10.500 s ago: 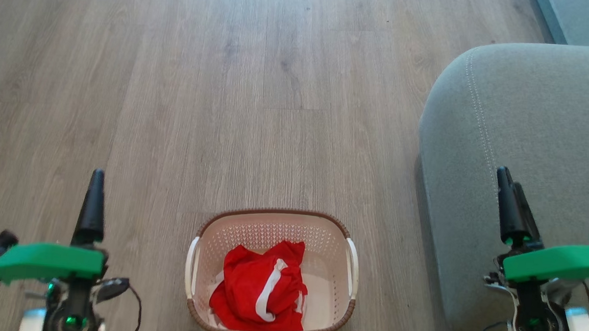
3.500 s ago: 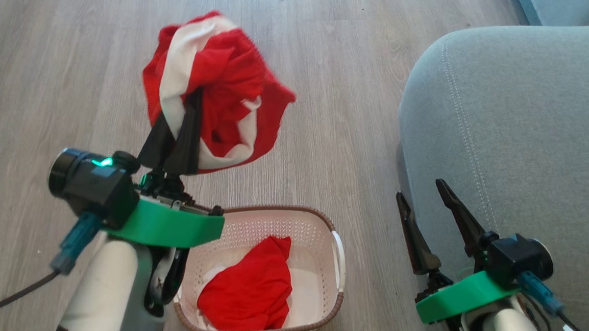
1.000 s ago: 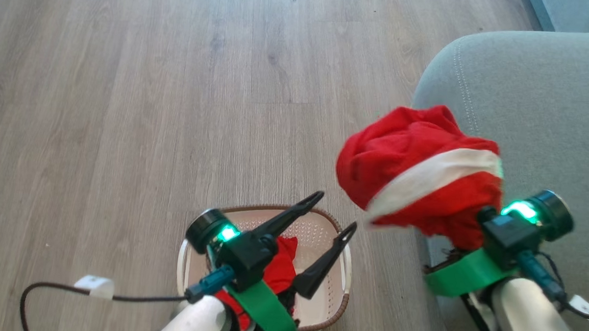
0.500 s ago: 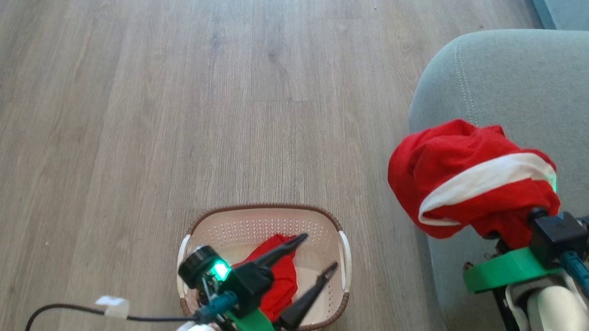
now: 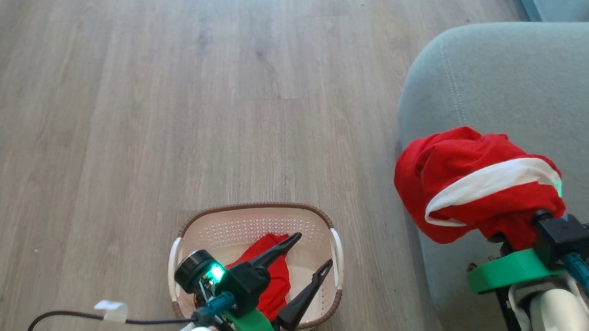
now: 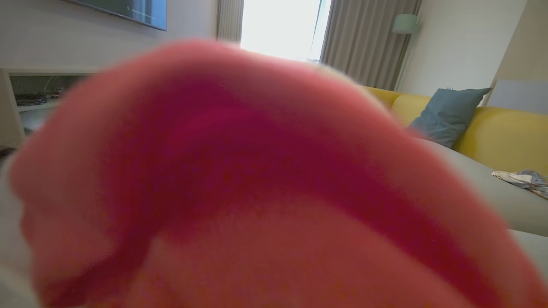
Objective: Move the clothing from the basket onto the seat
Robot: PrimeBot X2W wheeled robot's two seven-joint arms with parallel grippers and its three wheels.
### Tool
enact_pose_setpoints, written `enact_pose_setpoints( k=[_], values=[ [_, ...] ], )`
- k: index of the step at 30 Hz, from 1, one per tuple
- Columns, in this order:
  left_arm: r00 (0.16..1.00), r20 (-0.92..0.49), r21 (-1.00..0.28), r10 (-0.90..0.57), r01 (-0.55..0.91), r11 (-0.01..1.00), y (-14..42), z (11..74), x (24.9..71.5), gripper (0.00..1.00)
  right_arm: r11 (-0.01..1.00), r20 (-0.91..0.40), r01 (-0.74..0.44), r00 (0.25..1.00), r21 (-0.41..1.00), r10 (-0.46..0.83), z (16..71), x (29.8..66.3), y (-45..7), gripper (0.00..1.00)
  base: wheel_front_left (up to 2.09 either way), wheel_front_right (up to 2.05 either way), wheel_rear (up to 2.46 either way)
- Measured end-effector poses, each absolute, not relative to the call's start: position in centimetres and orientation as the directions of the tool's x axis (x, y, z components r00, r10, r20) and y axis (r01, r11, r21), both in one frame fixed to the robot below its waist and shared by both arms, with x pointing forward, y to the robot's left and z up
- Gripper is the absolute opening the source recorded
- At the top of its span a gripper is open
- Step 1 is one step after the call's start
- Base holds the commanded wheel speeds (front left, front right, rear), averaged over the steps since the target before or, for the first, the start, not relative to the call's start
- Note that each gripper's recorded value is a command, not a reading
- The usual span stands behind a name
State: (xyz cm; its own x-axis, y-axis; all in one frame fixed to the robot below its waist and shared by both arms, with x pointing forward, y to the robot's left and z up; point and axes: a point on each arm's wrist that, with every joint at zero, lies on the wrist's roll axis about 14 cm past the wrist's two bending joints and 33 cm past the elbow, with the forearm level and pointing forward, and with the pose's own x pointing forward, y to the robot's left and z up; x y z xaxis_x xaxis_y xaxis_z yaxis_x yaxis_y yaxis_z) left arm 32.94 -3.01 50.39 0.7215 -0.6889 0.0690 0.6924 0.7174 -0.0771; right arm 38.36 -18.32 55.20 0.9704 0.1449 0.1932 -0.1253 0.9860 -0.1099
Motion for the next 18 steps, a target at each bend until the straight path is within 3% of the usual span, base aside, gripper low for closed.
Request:
enact_pose_setpoints(
  k=[10, 18],
  values=[
    [0.658, 0.066, -0.099, -0.75, 0.752, 0.651, -5.8, 50.0, 32.8, 1.0, 0.991, 0.192, -0.007, 0.981, -0.131, 0.033, 55.3, 36.8, -22.4, 0.0, 0.0, 0.0, 0.0],
    [0.558, 0.076, -0.111, -0.826, 0.828, 0.549, -9.6, 50.0, 32.4, 1.0, 0.982, 0.179, 0.117, 0.98, -0.15, -0.09, 55.1, 34.4, -26.4, 0.0, 0.0, 0.0, 0.0]
  ],
)
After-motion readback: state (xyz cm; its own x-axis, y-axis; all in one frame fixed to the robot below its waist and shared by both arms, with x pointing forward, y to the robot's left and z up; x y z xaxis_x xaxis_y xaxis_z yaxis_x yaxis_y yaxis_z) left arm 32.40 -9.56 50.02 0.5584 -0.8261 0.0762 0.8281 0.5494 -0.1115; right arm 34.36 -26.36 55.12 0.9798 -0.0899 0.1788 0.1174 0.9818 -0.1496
